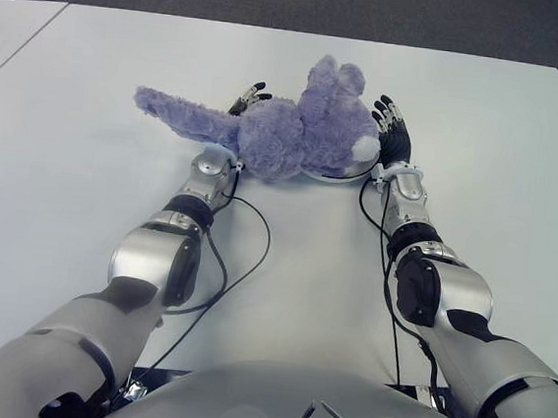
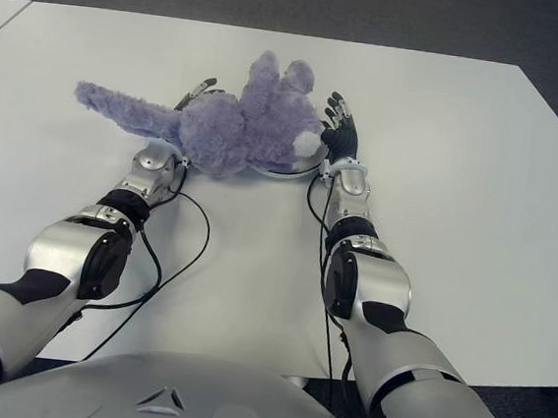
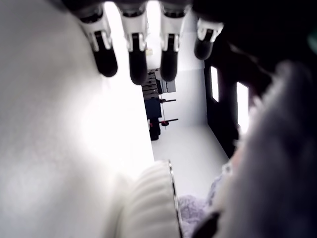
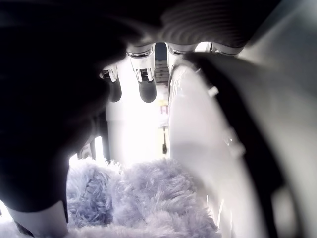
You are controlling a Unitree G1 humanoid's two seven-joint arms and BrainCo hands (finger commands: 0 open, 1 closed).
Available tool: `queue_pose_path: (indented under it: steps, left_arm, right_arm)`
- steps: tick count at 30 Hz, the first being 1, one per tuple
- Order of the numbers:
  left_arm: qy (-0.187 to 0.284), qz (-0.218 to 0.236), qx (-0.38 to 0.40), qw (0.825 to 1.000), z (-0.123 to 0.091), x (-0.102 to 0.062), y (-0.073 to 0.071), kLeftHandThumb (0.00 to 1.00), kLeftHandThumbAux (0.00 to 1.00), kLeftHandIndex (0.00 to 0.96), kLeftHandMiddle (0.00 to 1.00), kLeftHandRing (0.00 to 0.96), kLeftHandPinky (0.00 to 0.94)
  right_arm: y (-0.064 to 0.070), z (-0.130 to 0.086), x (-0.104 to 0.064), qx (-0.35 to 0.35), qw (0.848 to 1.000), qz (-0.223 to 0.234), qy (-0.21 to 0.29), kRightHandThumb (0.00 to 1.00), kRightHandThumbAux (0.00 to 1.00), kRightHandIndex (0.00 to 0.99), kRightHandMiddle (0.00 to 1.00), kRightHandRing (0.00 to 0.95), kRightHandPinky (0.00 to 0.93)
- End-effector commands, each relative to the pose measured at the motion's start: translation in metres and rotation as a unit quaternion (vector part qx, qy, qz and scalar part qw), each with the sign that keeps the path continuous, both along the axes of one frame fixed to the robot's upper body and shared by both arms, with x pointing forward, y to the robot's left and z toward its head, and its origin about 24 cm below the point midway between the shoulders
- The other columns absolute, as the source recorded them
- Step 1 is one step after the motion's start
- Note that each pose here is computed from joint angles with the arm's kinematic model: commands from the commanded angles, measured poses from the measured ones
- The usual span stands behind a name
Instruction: Put the doll into the plate.
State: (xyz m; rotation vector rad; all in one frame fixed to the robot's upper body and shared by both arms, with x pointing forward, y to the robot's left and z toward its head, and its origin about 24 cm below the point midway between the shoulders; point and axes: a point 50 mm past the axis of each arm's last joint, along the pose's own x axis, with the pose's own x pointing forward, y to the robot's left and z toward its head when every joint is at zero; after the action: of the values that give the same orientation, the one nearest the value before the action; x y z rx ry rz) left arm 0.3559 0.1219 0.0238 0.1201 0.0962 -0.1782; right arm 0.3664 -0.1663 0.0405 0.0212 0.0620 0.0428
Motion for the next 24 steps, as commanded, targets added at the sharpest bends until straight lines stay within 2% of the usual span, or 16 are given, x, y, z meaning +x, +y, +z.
queue_pose_path:
  steps: [1, 24]
  left_arm:
    - [0.247, 0.0, -0.007, 0.969, -0.1017, -0.0772, -0.0107, 0.0, 0.45, 0.032, 0.163, 0.171, 0.182]
    - [0.247, -0.002, -0.006, 0.969, -0.1021, -0.078, -0.0142, 0.0, 0.447, 0.024, 0.165, 0.173, 0.172]
  right_arm:
    - [0.0256, -0.1072, -0.0745, 0.047, 0.971, 0.023, 0.234, 0.0, 0.791, 0.029, 0.043, 0.042, 0.068]
    - [0.0228, -0.1084, -0.0753, 0.047, 0.969, 0.018, 0.24, 0.0, 0.798, 0.026, 0.044, 0.042, 0.071]
